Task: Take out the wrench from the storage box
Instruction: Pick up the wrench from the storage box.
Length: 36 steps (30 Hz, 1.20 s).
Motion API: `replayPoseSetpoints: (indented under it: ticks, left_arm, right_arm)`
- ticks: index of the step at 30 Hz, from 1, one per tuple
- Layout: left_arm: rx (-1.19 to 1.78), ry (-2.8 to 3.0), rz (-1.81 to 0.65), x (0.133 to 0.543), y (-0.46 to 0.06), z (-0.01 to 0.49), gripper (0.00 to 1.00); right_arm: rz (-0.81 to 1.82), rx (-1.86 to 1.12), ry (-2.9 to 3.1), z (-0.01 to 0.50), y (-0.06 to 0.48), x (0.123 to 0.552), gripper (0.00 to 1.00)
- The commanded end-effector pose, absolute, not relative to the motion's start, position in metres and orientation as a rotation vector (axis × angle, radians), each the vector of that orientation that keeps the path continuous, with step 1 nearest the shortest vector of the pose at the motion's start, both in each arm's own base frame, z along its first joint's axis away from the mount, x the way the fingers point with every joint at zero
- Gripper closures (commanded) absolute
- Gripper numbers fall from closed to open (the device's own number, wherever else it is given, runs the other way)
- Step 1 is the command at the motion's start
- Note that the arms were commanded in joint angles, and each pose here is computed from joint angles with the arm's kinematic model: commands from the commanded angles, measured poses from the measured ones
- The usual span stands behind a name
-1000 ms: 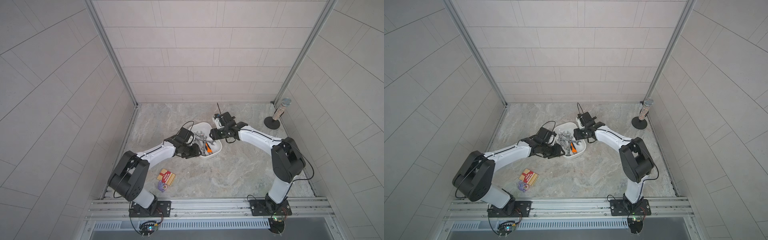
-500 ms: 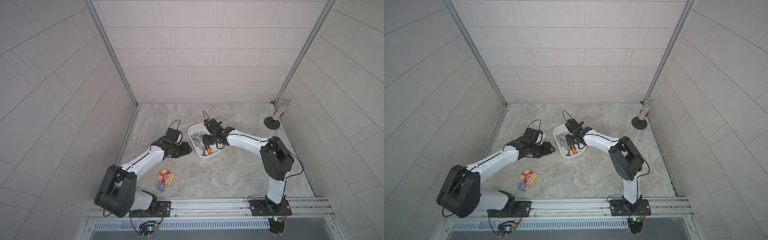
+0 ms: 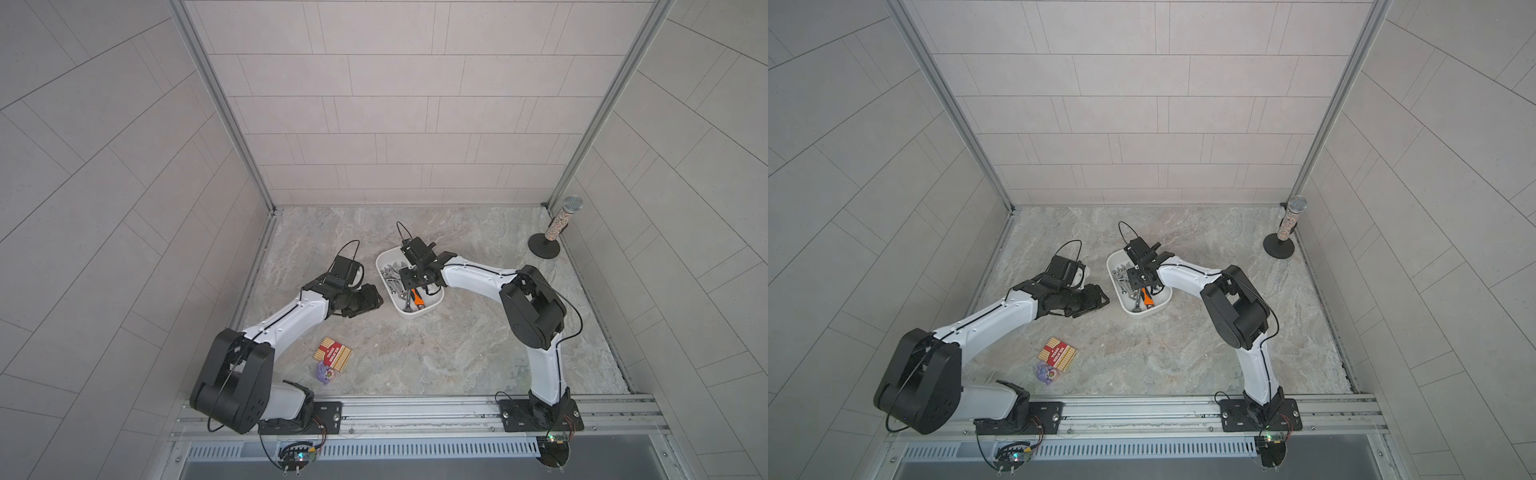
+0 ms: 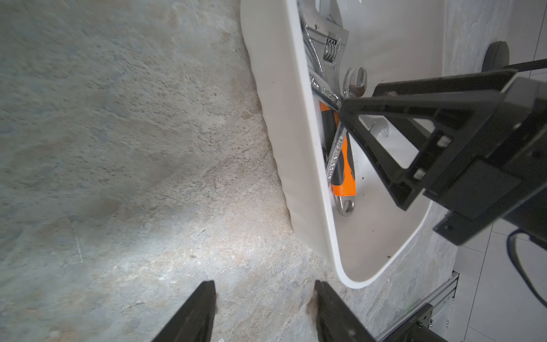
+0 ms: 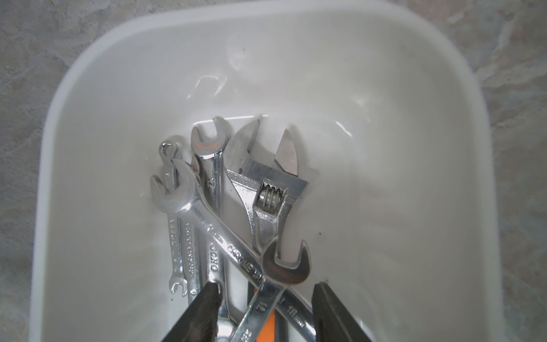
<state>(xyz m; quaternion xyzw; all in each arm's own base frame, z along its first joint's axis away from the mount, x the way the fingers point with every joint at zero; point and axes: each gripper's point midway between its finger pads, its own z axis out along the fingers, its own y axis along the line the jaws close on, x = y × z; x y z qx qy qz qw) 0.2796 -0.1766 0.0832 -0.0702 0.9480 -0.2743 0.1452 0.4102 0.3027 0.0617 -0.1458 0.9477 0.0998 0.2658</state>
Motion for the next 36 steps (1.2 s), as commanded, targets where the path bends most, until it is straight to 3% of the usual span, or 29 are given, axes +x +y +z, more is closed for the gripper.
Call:
replayPoseSetpoints:
  ticks: [1,9,36]
  left_arm:
    - [-0.175,2.720,-0.793,0.283,-0.178,0.088,0.41]
    - [-0.177,2.721,-0.798,0.283,-0.179,0.087,0.41]
    - [-0.172,2.709,-0.813,0.283,-0.180,0.088,0.41]
  right_arm:
    - [0.250,-0.376,2.569,0.054,0.300,0.416,0.47]
    - [0.259,-0.359,2.581,0.044,0.300,0.421,0.53]
    - [0.335,-0.319,2.601,0.037,0.307,0.425,0.94]
